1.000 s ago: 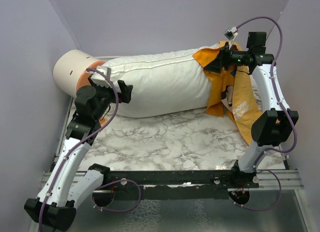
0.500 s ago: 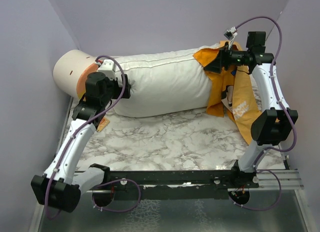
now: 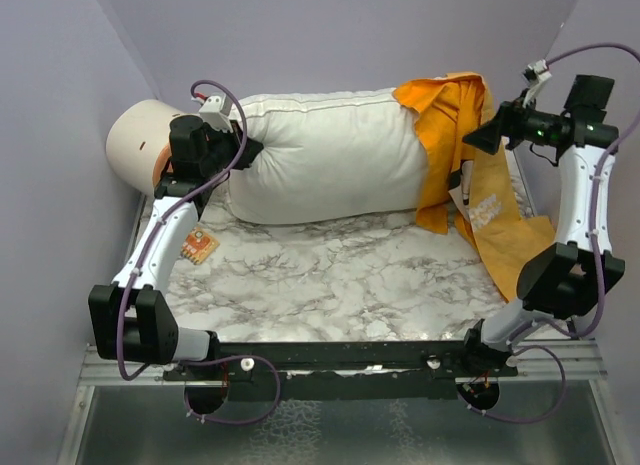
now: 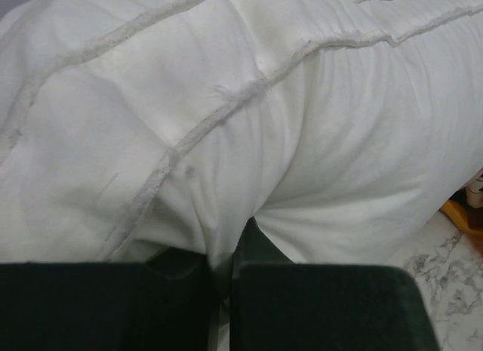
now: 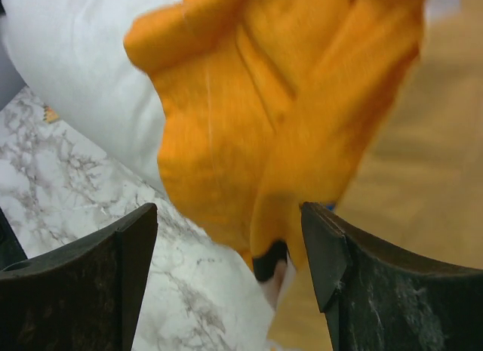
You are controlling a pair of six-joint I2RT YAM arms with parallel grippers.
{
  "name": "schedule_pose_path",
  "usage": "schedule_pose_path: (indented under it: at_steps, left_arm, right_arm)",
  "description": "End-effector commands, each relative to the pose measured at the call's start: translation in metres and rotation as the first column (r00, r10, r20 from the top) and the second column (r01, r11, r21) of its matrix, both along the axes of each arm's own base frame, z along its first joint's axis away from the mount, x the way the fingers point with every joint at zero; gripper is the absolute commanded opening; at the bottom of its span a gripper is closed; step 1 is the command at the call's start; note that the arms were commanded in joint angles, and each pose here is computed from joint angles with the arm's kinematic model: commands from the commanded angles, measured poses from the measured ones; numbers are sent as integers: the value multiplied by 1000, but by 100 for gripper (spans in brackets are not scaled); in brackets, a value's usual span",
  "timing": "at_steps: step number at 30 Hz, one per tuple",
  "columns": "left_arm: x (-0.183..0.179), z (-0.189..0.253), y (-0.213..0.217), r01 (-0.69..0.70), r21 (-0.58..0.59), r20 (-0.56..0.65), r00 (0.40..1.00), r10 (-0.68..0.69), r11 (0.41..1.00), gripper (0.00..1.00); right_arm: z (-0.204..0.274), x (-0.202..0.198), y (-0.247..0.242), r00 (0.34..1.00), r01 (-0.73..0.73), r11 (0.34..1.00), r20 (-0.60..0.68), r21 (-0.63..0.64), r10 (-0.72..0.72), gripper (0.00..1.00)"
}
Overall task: Put the pillow into the pillowcase
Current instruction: Stuff the pillow into the pillowcase.
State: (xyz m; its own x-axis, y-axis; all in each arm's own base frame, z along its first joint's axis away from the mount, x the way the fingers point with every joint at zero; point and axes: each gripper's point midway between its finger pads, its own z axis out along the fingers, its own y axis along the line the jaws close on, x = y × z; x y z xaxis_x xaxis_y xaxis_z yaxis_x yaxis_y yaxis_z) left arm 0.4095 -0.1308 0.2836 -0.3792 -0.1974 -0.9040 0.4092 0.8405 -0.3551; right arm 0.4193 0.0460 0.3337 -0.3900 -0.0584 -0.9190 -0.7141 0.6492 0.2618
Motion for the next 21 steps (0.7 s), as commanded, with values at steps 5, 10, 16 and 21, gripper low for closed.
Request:
schedule_pose_path:
  at_steps: [5,10,16,21]
  left_arm:
    - [11,19,-14,114,-103,18,993,-113,988,0]
    - [10,18,-16,130,-107,22,991,-129,986,0]
    - [7,18,-18,142,-119,25,990,-140,983,0]
    - [4,19,-18,142,-125,31,990,-140,982,0]
  right_arm:
    - [-49,-42,-79,973,225,961,-9,-159,-230,78]
    - [-101,-51,-101,949,288,910,-41,-298,-314,78]
    - [-138,-42,-115,925,322,877,-78,-356,-371,73]
    - [-170,-35,-110,919,304,864,-117,-400,-378,71]
